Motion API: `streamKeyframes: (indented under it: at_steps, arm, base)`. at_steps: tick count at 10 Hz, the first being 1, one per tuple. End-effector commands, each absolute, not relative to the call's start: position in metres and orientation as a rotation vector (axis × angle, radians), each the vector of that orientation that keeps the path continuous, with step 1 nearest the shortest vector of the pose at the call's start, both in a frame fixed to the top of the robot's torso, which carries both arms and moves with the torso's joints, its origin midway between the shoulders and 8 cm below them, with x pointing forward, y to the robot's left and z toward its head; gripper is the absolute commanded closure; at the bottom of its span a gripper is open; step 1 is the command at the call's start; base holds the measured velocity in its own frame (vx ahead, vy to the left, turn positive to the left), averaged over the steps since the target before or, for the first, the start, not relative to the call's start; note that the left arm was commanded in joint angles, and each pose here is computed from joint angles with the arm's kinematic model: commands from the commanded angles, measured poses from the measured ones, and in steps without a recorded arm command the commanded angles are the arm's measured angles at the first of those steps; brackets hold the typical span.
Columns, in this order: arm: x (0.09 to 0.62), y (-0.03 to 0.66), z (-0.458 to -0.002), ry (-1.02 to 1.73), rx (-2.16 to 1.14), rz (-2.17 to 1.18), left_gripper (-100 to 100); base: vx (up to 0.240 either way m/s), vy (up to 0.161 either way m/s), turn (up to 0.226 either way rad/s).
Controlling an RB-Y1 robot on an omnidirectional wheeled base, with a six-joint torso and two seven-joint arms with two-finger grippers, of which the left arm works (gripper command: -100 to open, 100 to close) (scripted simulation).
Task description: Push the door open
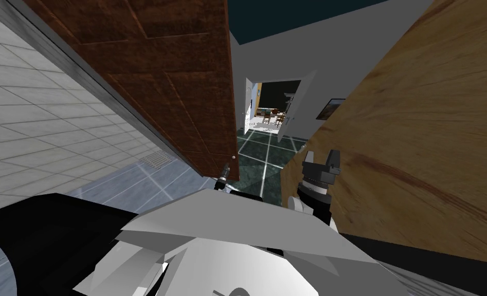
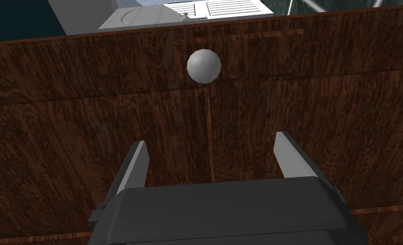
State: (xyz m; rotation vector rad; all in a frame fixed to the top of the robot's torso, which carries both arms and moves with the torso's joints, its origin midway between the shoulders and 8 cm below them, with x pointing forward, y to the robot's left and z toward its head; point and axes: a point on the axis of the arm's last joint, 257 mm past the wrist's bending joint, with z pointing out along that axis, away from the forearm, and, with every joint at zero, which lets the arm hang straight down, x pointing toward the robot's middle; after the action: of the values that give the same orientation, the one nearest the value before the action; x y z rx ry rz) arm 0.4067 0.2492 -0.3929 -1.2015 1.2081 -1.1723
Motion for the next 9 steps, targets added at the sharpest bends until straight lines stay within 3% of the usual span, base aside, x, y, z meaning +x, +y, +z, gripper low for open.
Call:
streamKeyframes:
  at_steps: [1, 3, 9]
  arm:
    - [0.4050, 0.2440, -0.3919, 1.197, -1.213, -1.183, -100]
    - [0.4069, 0.2494, -0.3922, 1.201, -1.204, -1.173, -100]
    - [0.4123, 0.2523, -0.3916, 1.186, -1.202, -1.168, -100]
  base:
    - [-0.211, -0.061, 0.040]
    - [-0.003, -0.019, -0.010]
    - [0.224, 0.002, -0.022]
